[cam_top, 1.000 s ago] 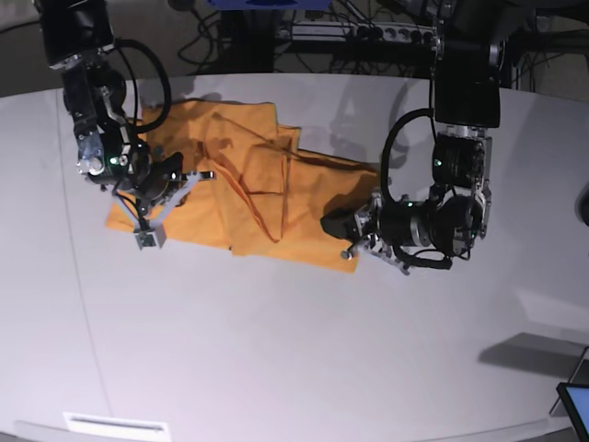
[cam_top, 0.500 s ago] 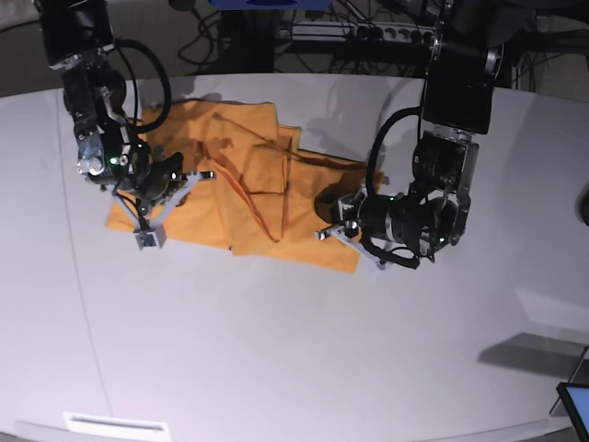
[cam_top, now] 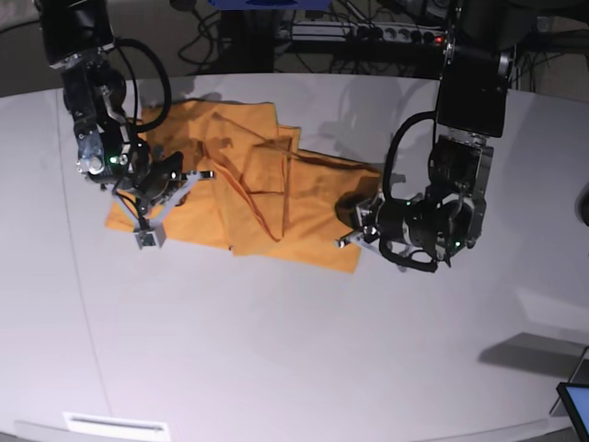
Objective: Fold the T-shirt properly
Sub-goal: 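Reach the right gripper across the shirt toward the left gripper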
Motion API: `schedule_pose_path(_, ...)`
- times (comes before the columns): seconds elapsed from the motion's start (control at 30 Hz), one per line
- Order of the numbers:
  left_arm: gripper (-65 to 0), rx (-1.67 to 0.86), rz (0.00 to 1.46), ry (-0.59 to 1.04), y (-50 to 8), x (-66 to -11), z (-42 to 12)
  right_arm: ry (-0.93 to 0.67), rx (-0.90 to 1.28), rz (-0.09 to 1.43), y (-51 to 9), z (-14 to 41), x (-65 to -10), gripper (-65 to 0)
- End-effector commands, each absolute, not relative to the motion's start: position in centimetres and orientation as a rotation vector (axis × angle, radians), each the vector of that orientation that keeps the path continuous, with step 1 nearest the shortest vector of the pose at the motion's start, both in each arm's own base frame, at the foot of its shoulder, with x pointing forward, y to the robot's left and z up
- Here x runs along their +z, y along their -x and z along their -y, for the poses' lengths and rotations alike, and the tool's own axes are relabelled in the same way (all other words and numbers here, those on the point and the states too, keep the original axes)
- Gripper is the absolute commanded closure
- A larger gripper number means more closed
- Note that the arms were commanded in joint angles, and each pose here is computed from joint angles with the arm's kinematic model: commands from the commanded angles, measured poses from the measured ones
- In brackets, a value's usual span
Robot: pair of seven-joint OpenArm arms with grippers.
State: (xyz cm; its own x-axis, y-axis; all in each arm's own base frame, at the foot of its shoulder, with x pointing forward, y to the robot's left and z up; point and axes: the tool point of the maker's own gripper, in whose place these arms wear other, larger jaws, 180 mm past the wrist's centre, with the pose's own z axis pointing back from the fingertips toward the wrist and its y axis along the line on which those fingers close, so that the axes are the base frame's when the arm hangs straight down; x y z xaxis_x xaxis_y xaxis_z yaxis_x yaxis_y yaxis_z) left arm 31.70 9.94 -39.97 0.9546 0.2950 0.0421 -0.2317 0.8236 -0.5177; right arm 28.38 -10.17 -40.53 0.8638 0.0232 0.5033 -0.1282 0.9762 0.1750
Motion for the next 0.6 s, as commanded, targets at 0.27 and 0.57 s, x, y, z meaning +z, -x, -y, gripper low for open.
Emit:
schedule_pose_path(0.27, 0.0, 0.264, 0.151, 0.411, -31.6, -40.8, -12.3, -0.234, 0.114, 0.64, -29.0, 9.1, -36.5, 0.0)
schedule_pose_path(0.57, 0.0, 0.269, 0.16, 0.405, -31.8, -40.6, -12.8, -0.321, 0.156, 0.701, -27.8, 6.6, -33.6, 0.0)
